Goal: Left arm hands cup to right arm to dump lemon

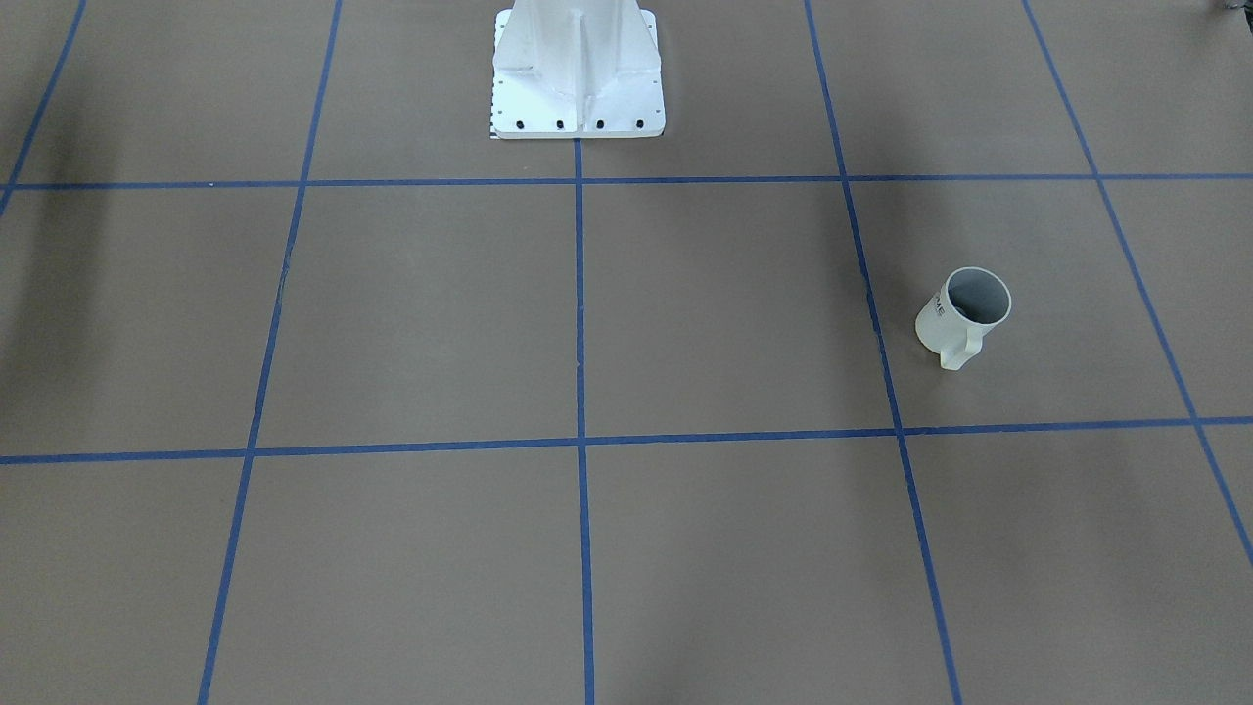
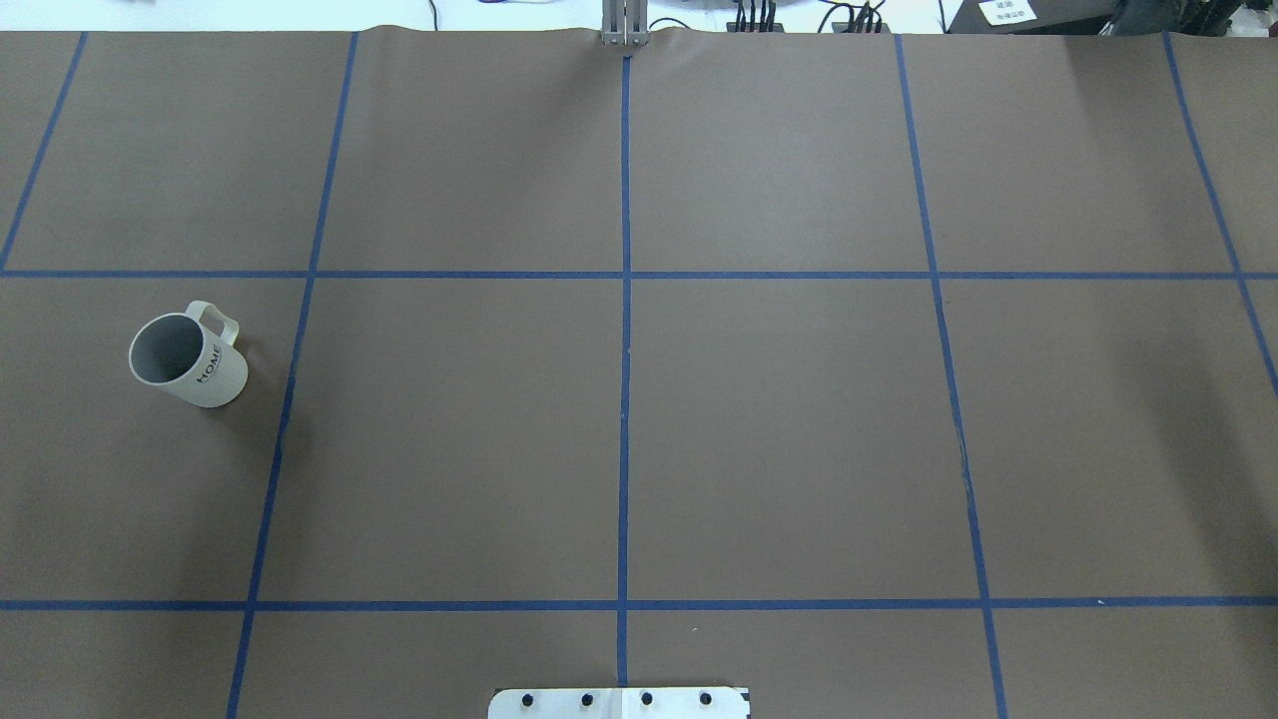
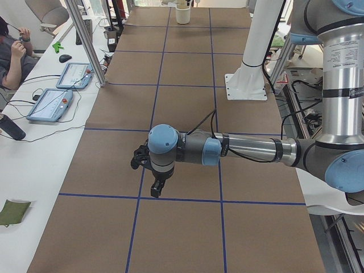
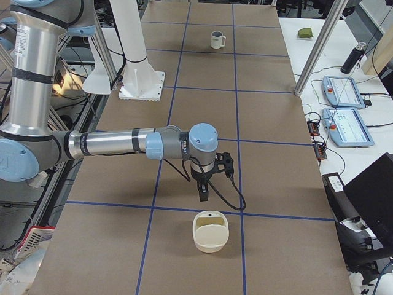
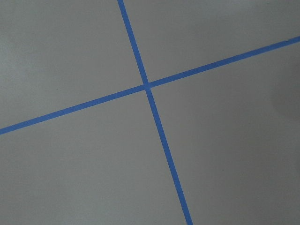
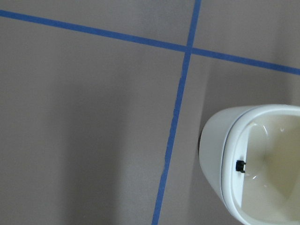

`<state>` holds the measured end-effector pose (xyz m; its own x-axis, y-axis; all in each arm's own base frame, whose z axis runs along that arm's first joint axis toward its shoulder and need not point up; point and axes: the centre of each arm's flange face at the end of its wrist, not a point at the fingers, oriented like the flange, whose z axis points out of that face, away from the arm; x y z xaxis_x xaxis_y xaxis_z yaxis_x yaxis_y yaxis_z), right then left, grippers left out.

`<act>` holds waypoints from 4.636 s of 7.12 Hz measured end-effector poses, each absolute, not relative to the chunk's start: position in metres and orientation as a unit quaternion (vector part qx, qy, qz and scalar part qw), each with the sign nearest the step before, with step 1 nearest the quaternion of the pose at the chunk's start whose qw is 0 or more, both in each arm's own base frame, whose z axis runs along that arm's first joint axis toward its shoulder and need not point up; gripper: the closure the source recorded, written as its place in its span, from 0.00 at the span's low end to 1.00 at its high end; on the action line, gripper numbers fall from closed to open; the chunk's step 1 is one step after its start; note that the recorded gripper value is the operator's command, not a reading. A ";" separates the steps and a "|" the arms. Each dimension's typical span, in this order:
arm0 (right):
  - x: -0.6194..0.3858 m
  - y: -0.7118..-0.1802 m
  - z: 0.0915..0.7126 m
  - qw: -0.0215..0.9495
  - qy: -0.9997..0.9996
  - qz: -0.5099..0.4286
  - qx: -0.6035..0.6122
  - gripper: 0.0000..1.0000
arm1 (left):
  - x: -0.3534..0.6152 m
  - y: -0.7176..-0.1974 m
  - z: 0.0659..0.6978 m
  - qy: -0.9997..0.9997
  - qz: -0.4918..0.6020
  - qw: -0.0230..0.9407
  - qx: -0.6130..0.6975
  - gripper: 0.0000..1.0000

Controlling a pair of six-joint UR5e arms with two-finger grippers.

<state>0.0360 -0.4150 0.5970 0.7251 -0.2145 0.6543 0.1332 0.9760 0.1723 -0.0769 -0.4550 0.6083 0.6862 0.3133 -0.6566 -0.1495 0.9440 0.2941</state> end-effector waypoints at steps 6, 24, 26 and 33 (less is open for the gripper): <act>-0.122 -0.500 0.473 0.895 -0.395 -0.172 0.119 0.02 | 0.017 -0.504 0.605 0.403 0.173 0.888 0.139 0.00; -0.217 -0.504 0.392 0.885 -0.430 -0.144 0.106 0.01 | 0.254 -0.452 0.520 0.462 0.023 0.886 0.042 1.00; -0.217 -0.504 0.391 0.885 -0.430 -0.144 0.106 0.01 | 0.253 -0.450 0.514 0.465 0.026 0.884 0.047 1.00; -0.275 -0.529 0.348 0.834 -0.431 -0.194 0.286 0.01 | 0.272 -0.484 0.304 0.469 -0.143 0.871 -0.038 1.00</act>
<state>-0.2755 -0.5292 0.3479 0.5541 -0.5698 0.6069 0.0769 0.7610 0.6442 0.2720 -0.4845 0.3043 0.5188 -0.2836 -0.8065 0.2131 0.9565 -0.1992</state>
